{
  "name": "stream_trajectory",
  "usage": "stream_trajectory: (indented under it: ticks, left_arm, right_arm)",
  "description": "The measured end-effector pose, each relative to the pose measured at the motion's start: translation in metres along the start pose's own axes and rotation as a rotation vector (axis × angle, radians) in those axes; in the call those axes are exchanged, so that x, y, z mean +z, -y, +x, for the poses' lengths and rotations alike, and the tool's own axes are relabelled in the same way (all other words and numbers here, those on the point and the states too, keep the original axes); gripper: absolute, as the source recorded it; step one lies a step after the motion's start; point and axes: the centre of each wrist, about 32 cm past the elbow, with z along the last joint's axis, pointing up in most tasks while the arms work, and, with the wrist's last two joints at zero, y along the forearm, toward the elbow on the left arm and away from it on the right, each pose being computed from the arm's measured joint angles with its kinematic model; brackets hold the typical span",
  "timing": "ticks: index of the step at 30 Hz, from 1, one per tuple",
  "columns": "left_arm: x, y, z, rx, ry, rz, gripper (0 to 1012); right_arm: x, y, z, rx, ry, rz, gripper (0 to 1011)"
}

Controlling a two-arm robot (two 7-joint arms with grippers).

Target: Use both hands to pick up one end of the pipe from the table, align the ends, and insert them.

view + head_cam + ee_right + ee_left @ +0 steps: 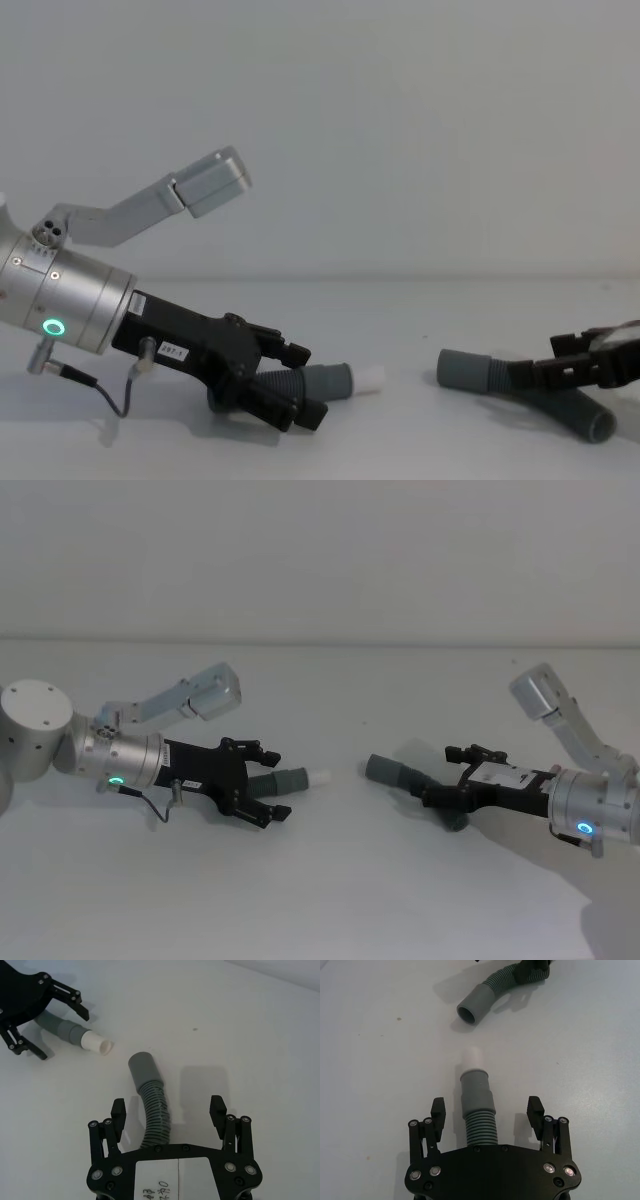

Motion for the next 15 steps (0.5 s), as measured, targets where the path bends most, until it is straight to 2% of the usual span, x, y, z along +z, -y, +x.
stream_trajectory:
  ticks: [15]
  left_arm:
    - [-0.0014,0.0005,-0.0006,0.002,-0.015,0.002,1000]
  right_arm:
    - [0.0005,-0.0013,-0.0012,0.048,0.009,-0.042,1000]
